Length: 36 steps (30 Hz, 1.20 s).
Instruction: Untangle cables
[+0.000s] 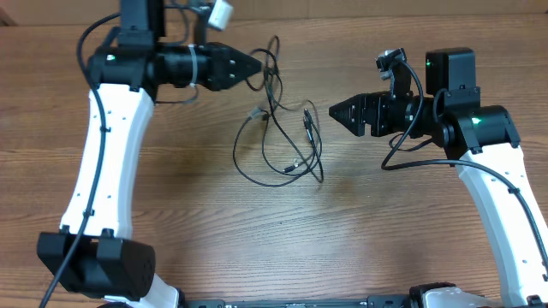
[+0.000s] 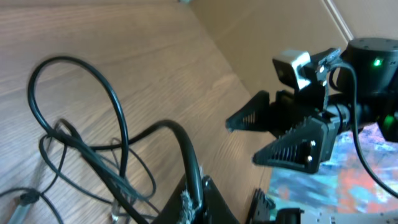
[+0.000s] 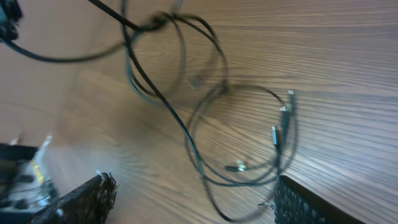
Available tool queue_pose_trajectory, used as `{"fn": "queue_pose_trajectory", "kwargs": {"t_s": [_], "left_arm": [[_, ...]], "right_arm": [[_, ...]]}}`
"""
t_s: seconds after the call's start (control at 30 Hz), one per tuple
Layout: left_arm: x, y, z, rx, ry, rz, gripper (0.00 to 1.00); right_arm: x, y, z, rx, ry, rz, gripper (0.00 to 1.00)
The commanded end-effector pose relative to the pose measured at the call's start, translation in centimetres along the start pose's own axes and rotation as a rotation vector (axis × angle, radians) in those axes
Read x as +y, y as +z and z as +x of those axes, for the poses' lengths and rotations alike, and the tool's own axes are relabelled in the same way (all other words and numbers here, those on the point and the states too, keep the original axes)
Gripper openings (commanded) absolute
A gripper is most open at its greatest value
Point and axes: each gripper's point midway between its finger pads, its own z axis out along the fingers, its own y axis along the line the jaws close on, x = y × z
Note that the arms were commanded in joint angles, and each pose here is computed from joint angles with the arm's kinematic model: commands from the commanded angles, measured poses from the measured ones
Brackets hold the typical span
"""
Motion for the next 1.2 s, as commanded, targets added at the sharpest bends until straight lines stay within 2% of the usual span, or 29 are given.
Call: {"fn": "queue_pose_trajectory", "kwargs": {"t_s": [0.0,0.1,0.27,0.4,0.53,0.57,0.67,0.7,0.87,0.93,1.07,1.17], "left_arm": [[-2.5,0.6,-0.1,0.012,0.075,-0.135,0.04],[-4.5,1.4,0.4,0.025,0.136,-0.176,0.04],[-8.5,1.8,0.6,0.009,0.225,-0.137,0.04],[-11.1,1.1,0.6,-0.018,0.254,-0.09,0.04],[-13.5,-0.1,0.7,-0.037,0.287,-0.028,0.04],[-13.9,-0.4,0.7,-0.043,0.294,-0.027,0.04],[-14.9,-1.2,0.7,-0.063,0.317,-0.025,0.04],[-15.2,-1.5,0.7,-0.069,0.331,-0.025,0.04],[-15.2,-2.2,0.7,-0.085,0.345,-0.066,0.04],[-14.5,-2.4,0.7,-0.088,0.339,-0.108,0.04],[-12.7,-3.5,0.6,-0.096,0.301,-0.196,0.04],[-11.5,-4.6,0.3,-0.111,0.272,-0.231,0.04]], "right_arm": [[1.6,-0.1,-0.2,0.0,0.011,-0.08,0.8],[2.6,0.2,0.1,0.012,-0.007,-0.11,0.81],[4.8,1.4,0.8,0.042,-0.058,-0.14,0.81],[4.7,2.5,1.4,0.061,-0.087,-0.068,0.77],[2.5,3.6,1.4,0.056,0.031,0.084,0.71],[1.7,3.9,1.4,0.052,0.074,0.128,0.66],[-0.3,4.6,1.5,0.045,0.197,0.216,0.41],[-0.6,4.9,1.5,0.046,0.229,0.224,0.37],[-1.4,5.7,1.8,0.062,0.284,0.239,0.04],[-2.1,5.6,1.9,0.052,0.317,0.283,0.04],[-5.7,4.0,3.0,0.012,0.456,0.51,0.04],[-6.4,3.5,3.3,0.008,0.478,0.556,0.04]]}}
